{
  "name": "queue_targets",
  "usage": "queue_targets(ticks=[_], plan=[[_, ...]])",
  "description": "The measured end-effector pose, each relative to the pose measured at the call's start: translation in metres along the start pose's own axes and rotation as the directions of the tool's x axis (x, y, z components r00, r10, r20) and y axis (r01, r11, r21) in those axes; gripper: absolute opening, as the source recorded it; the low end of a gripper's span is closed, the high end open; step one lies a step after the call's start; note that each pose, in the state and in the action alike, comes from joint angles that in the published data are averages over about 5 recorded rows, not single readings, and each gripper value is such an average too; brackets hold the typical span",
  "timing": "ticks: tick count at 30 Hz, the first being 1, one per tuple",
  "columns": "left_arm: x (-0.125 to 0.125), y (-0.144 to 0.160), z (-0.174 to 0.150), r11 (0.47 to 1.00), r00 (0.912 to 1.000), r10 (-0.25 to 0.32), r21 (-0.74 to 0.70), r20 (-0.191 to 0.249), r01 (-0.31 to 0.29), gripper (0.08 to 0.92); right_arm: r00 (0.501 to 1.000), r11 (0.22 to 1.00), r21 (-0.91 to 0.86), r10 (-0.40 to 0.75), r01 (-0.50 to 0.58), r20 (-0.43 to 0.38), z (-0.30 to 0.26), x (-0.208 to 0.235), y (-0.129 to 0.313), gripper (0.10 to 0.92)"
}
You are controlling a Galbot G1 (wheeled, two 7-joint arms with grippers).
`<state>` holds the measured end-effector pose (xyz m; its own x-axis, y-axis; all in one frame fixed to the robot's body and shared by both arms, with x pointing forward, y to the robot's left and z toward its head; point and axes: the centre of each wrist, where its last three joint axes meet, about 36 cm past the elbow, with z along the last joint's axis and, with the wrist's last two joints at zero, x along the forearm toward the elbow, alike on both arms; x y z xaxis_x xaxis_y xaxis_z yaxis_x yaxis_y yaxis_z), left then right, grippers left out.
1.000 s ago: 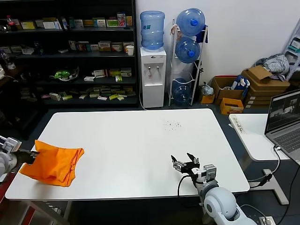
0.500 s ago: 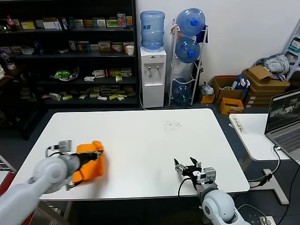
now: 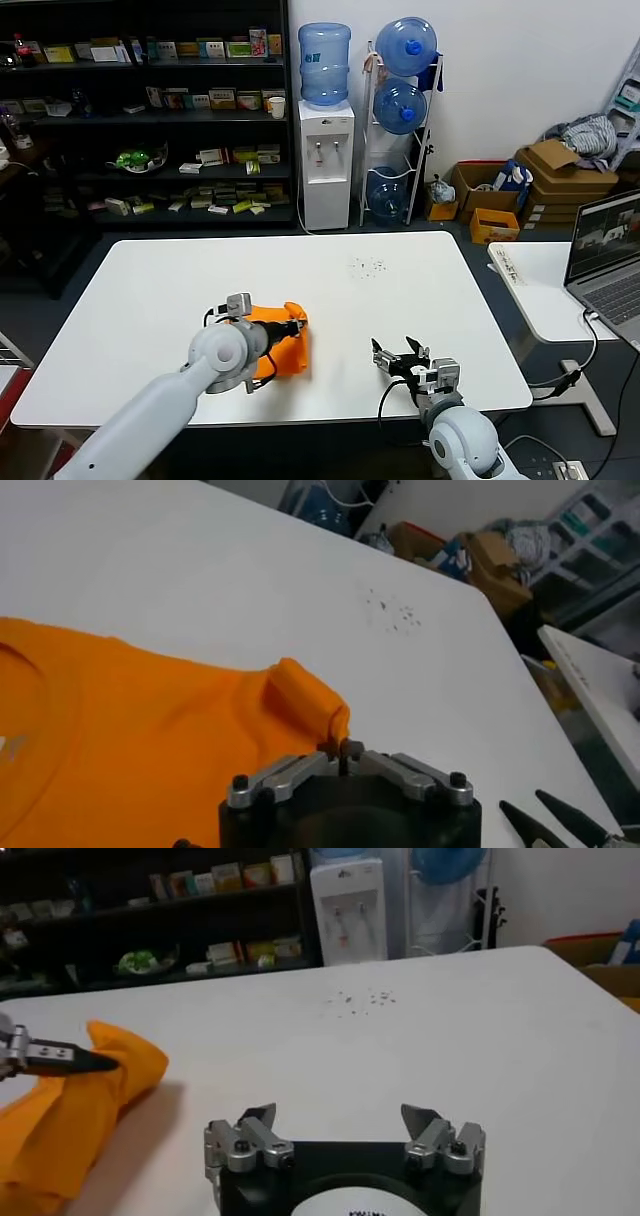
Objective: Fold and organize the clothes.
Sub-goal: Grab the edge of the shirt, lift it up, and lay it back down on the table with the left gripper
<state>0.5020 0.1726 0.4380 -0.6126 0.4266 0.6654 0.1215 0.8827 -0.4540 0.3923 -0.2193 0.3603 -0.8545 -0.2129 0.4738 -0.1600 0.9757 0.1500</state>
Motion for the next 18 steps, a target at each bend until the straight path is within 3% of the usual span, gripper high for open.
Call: queue_targets(ticks=[13, 18], plan=[[-0.029, -0.037, 0.003, 1.000, 0.9998, 0.017, -0.019, -0.007, -0.017, 0.105, 1.000, 1.000, -0.004, -0.006, 0.006, 0.013, 0.000, 0.001, 0.002, 0.823], [-0.030, -0.041, 0.005, 0.999, 0.9997, 0.025, -0.027, -0.008, -0.025, 0.204, 0.999, 1.000, 0.005, -0.011, 0.010, 0.039, -0.002, 0.005, -0.002, 0.823]])
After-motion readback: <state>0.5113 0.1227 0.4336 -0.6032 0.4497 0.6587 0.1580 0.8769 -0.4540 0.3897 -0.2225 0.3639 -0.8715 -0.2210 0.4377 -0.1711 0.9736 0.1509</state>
